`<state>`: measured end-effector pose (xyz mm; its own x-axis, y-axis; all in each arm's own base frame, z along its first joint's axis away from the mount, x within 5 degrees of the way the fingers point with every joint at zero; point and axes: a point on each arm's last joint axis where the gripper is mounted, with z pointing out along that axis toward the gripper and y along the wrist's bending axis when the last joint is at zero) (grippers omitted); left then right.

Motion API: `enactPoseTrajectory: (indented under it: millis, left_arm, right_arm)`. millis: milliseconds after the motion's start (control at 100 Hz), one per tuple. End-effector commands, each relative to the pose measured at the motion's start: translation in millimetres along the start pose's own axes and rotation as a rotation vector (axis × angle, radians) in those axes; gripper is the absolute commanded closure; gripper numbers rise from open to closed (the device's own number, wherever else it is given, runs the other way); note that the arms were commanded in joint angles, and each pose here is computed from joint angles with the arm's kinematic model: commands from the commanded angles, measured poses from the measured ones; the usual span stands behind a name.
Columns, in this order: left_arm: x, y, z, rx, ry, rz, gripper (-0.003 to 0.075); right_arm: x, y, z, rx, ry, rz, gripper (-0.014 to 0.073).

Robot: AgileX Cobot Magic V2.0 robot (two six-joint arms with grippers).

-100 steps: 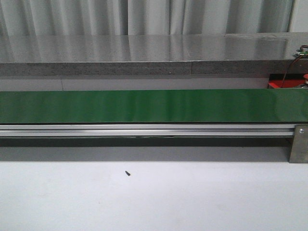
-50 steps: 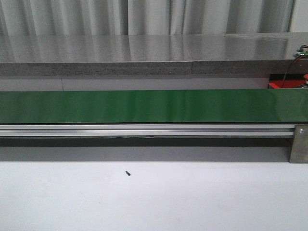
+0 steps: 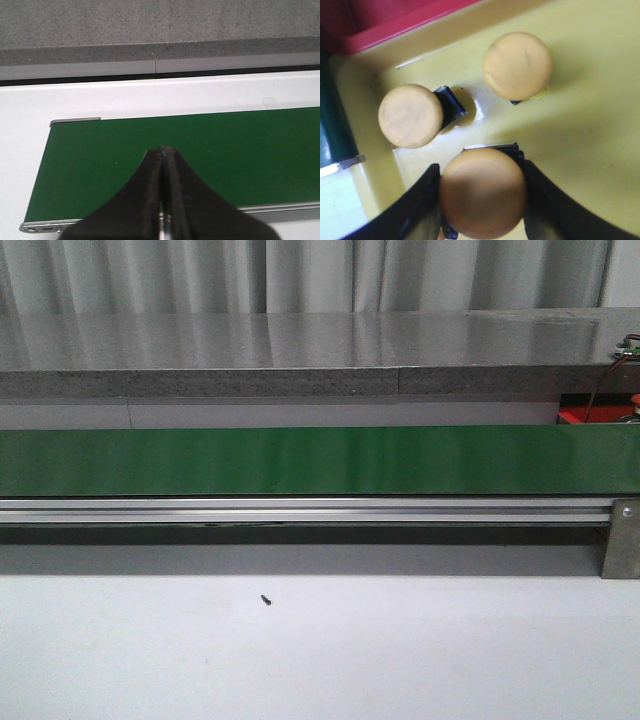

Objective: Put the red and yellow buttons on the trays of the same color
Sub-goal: 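Carry the yellow button into the yellow tray and open the right gripper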

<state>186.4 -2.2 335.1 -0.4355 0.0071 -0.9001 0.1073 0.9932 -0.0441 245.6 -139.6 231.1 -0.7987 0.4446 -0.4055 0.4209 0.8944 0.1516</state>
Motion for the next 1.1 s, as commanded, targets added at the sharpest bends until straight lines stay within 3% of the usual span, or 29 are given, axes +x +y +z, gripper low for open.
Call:
enactPoseTrajectory:
  millis: [0,330,620,910,1090]
  left_arm:
    - [-15,0,-8,-0.016,-0.100,-0.010,0.0740]
    - [-15,0,-8,-0.016,-0.100,-0.010,0.0740]
    - [-15,0,-8,-0.016,-0.100,-0.010,0.0740]
    - [-15,0,-8,-0.016,-0.100,-0.010,0.0740]
    - [-15,0,-8,-0.016,-0.100,-0.010,0.0740]
  right_arm:
    - [-8,-1,-4,0.006,-0.045,0.008,0.0380]
    - [-6,-4,11,0.004,0.003,0.015,0.0367]
    - [-5,-5,9,0.012,0.018,-0.001,0.0103]
    - [-14,3,-23,0.011,-0.074,-0.018,0.0104]
    - [-18,33,-61,-0.017,-0.214,-0.115,0.0106]
